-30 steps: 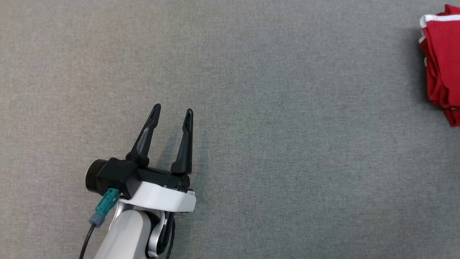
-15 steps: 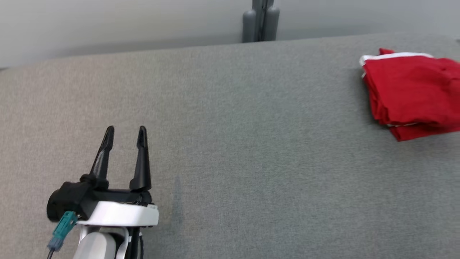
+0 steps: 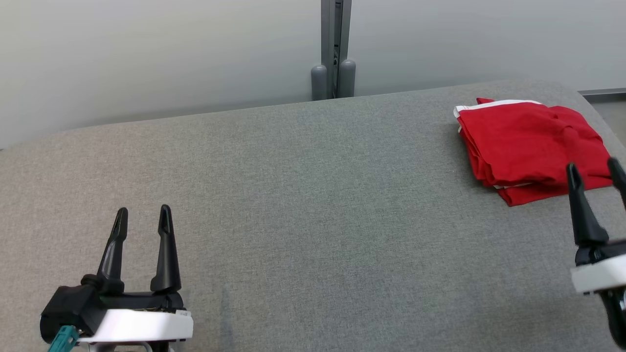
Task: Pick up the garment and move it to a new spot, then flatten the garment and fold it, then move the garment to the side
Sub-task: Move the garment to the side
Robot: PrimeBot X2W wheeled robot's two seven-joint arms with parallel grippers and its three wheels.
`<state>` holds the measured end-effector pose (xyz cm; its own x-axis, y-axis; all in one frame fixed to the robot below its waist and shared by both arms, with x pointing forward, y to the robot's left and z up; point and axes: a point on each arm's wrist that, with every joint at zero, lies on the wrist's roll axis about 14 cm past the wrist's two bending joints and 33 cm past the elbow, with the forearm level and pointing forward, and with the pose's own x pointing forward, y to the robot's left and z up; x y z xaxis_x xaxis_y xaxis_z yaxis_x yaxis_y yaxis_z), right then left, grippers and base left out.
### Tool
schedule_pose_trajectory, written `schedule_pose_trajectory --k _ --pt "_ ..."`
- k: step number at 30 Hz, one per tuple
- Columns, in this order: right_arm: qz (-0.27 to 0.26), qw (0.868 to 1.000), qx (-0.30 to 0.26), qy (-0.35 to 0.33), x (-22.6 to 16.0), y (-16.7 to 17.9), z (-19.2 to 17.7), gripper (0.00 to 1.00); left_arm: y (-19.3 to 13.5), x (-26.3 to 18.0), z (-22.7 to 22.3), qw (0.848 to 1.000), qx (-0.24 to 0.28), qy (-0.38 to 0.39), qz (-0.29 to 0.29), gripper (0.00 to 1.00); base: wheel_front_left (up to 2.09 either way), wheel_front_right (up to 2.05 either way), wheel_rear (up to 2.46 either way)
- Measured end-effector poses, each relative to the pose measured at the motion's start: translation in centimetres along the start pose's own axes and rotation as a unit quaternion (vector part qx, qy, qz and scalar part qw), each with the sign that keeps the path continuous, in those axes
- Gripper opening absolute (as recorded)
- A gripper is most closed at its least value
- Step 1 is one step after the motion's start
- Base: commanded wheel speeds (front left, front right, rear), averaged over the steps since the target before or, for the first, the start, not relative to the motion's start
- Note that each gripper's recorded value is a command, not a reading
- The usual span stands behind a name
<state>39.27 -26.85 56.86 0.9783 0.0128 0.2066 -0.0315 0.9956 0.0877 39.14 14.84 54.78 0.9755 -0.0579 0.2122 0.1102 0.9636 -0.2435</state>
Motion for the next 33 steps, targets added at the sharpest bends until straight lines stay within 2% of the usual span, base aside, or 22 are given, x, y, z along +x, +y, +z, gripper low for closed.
schedule_pose_trajectory --k 3,10,33 --pt "-0.014 1.000 0.019 0.005 -1.7 0.5 -1.1 1.00 0.1 -0.3 -0.4 1.000 0.008 0.006 0.003 1.00 0.00 0.00 0.00" --pt "-0.004 0.999 0.037 0.015 -3.3 2.6 -2.1 1.00 0.6 -1.8 -2.6 0.999 0.026 0.046 0.010 1.00 0.00 0.00 0.00" --pt "0.038 0.998 0.046 0.017 -2.3 5.6 -2.5 1.00 1.6 -2.9 -3.4 0.997 0.025 0.062 0.034 1.00 0.00 0.00 0.00"
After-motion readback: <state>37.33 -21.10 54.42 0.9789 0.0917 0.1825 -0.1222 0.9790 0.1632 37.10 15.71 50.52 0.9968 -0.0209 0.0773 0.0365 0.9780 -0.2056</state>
